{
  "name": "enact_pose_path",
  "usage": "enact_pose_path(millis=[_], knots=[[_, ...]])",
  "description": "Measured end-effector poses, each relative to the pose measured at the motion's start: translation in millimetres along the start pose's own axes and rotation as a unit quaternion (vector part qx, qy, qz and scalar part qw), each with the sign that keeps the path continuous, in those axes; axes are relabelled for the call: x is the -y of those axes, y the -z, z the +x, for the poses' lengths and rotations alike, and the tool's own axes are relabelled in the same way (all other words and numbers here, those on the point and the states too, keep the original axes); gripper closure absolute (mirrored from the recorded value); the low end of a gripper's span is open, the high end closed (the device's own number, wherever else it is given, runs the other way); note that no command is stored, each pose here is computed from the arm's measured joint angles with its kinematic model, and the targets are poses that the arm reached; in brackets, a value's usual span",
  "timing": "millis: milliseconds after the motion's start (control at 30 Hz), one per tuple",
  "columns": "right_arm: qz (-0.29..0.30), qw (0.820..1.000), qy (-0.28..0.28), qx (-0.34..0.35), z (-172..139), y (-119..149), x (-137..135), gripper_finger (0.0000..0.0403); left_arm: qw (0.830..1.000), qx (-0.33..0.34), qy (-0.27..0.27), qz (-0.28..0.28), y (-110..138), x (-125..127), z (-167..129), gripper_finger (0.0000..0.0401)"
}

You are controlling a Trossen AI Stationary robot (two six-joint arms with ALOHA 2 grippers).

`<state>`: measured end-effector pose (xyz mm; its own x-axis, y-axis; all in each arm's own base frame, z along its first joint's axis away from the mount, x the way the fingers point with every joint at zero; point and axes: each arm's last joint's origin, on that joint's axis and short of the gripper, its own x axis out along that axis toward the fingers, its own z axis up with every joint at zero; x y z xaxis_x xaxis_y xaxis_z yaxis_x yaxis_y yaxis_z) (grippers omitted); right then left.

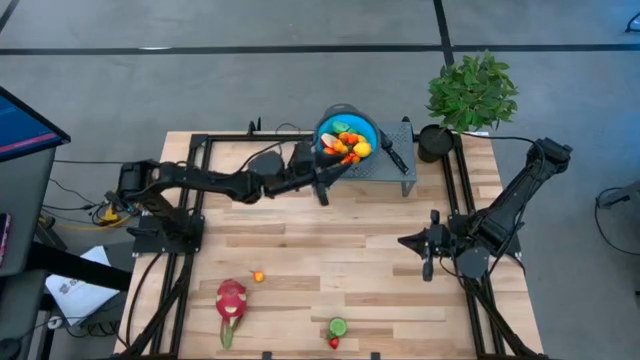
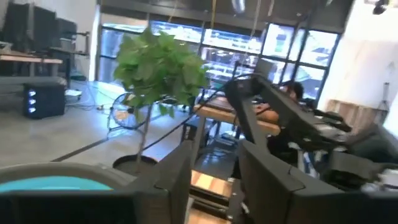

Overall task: Pick & Place Fruit
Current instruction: Put the yellow pear into the strainer bowl

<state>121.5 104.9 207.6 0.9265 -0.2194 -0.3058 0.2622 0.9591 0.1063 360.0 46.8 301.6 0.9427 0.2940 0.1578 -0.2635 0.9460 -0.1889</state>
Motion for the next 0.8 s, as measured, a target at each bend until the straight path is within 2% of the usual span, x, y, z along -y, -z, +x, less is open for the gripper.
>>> enact_pose_path(millis=[167,400,600,800], knots=[[-0.001,1.000,0.006,0.000,1,0,1,0.0403,1.000,-0.022,0.016,-0.014,11,19,-30,0.0308],[-0.001,1.000,0.009,0.002,2,-1,1,0.0403,0.993,-0.068,0.085,-0.033,38,61,-67,0.0345],[0.005,1.000,0.025,0.005,6,-3,5,0.0403,0.988,-0.080,0.131,-0.022,44,87,-81,0.0360],[0.011,0.999,0.044,0.007,11,-5,8,0.0403,0.983,-0.087,0.155,-0.037,42,102,-91,0.0371]])
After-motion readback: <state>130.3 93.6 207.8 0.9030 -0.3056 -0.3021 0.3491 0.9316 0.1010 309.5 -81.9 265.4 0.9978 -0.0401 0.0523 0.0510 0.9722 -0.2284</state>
